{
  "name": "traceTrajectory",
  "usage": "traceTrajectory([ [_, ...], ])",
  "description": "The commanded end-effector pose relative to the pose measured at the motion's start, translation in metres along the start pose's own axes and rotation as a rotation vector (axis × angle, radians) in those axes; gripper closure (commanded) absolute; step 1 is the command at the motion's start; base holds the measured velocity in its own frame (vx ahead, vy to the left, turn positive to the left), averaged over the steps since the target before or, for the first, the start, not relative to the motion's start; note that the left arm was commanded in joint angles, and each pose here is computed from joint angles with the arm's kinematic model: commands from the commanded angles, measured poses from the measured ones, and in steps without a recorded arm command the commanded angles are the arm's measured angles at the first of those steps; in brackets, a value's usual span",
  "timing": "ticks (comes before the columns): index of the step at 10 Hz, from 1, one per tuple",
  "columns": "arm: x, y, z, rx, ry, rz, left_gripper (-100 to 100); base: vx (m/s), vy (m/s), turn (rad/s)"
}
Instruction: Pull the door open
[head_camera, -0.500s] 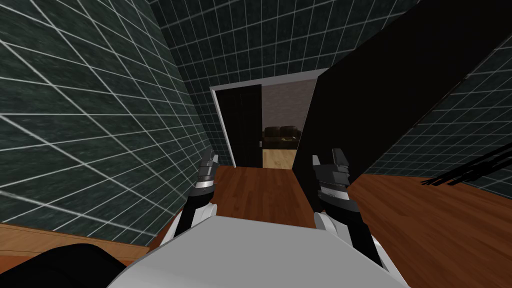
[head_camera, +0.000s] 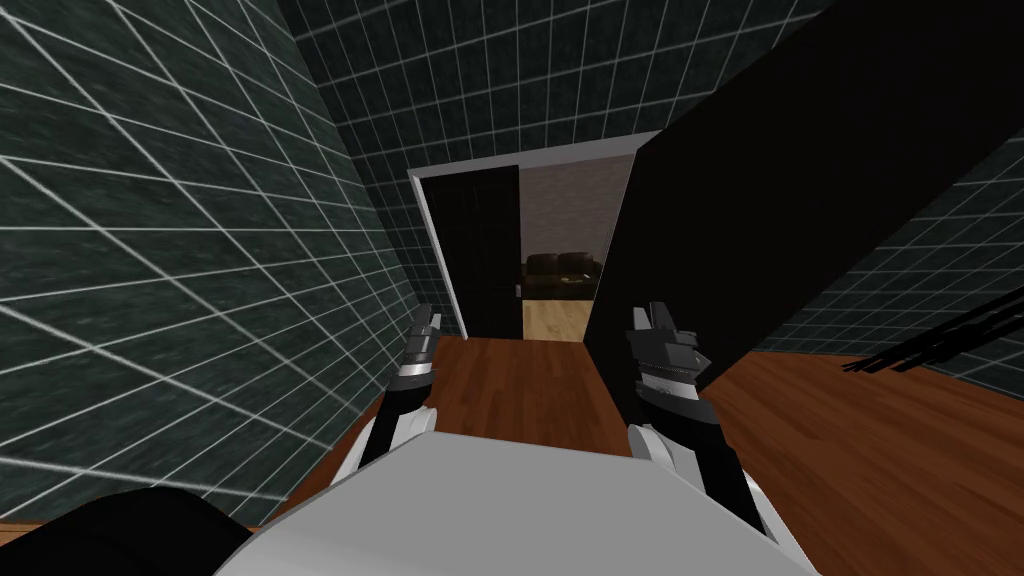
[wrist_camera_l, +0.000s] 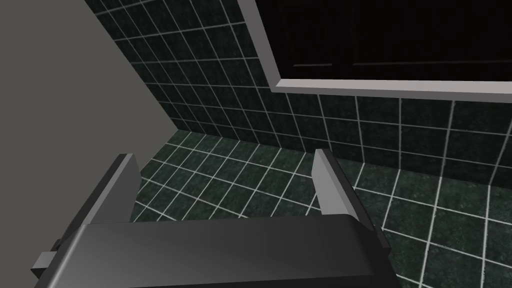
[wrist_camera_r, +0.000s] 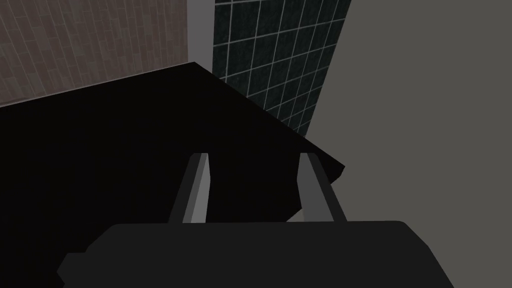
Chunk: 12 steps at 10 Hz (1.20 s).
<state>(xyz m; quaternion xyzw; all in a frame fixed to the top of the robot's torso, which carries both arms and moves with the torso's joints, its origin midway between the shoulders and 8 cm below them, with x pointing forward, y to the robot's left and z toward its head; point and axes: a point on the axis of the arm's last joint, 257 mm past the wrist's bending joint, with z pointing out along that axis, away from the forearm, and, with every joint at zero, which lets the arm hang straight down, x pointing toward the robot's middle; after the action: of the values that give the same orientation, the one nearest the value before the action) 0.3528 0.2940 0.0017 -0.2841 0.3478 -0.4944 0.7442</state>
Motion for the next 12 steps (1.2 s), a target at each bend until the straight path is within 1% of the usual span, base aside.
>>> traceTrajectory([
  [1,0.002,0.009,-0.0018,-0.012,0.007,-0.005,-100,0.141,-0.035,-0.031],
  [3,0.005,0.022,-0.0045,-0.030,0.015,-0.012,-100,0.127,-0.028,-0.030],
  [4,0.007,0.032,-0.0068,-0.043,0.021,-0.018,-100,0.136,-0.023,-0.045],
  [6,0.008,0.042,-0.0092,-0.057,0.026,-0.024,-100,0.124,-0.020,-0.028],
  [7,0.010,0.052,-0.0120,-0.072,0.032,-0.030,-100,0.121,-0.038,-0.043],
  [12,0.015,0.080,-0.0203,-0.113,0.043,-0.047,-100,0.111,-0.022,-0.031],
])
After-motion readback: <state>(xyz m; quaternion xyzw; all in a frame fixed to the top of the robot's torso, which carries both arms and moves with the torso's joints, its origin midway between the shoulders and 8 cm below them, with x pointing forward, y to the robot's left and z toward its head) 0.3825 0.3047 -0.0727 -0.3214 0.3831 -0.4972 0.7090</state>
